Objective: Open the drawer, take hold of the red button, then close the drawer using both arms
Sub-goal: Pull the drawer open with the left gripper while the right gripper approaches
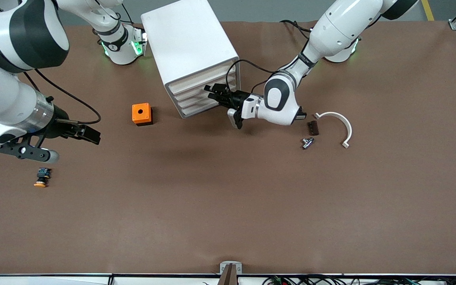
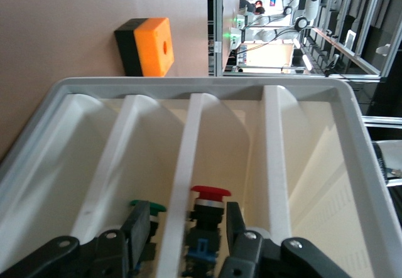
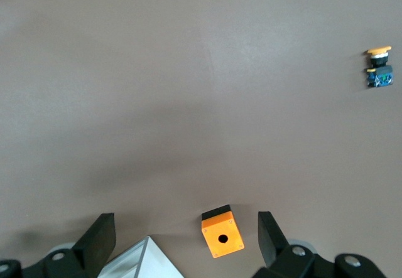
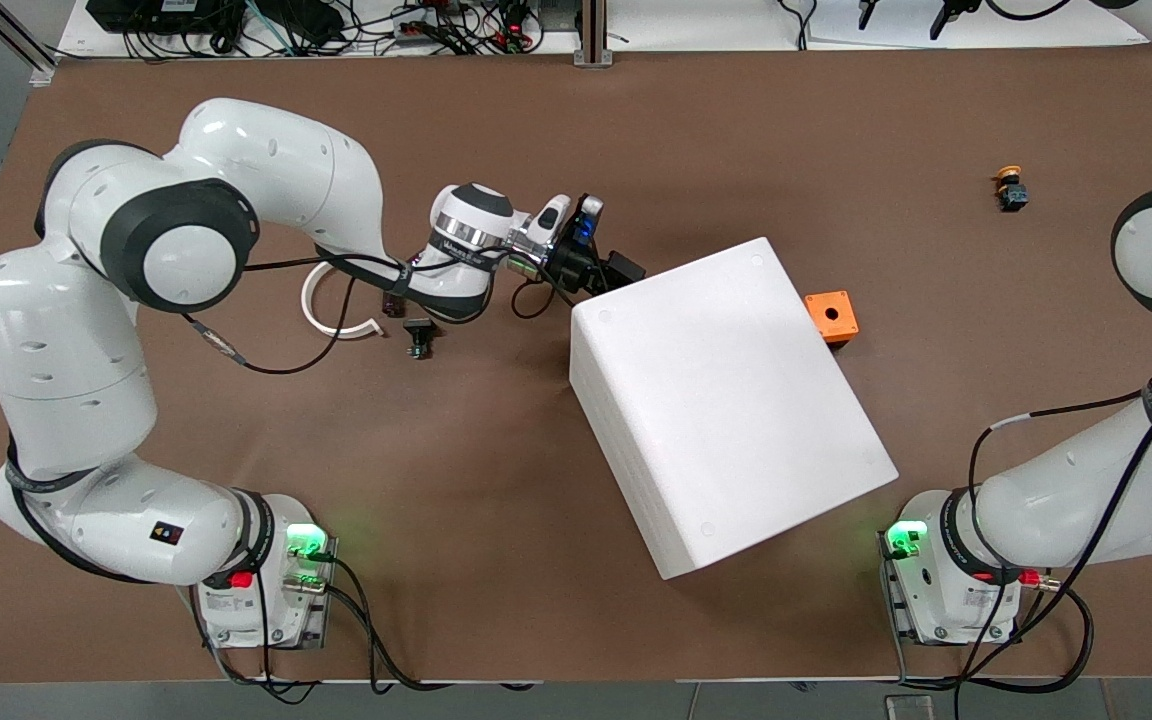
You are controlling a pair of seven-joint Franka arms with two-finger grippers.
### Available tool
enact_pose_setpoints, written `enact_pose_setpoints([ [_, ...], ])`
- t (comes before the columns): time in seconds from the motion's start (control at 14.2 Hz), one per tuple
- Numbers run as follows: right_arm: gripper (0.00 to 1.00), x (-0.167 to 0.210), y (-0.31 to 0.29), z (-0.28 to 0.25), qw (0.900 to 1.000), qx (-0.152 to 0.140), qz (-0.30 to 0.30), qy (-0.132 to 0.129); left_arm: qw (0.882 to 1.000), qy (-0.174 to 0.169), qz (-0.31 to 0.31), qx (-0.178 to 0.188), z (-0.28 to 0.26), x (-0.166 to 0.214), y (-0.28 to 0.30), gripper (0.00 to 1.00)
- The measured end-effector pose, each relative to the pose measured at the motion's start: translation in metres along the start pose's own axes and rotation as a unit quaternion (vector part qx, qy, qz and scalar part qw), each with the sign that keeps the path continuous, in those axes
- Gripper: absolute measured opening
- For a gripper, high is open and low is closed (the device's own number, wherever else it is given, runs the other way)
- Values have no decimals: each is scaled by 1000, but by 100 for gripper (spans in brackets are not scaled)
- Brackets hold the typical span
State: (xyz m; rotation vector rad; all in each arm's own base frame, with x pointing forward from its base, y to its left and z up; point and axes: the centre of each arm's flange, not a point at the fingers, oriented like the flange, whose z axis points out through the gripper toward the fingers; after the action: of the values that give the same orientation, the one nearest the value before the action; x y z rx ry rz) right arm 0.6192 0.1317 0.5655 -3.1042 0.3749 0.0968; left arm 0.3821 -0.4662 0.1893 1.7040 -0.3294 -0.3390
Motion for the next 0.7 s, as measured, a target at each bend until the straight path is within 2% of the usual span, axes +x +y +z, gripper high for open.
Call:
enact_pose_setpoints([
  [0.7,100,-11,-21,1,1000,-12,9,4,1000,7,11,-17,11,-8,-17,54],
])
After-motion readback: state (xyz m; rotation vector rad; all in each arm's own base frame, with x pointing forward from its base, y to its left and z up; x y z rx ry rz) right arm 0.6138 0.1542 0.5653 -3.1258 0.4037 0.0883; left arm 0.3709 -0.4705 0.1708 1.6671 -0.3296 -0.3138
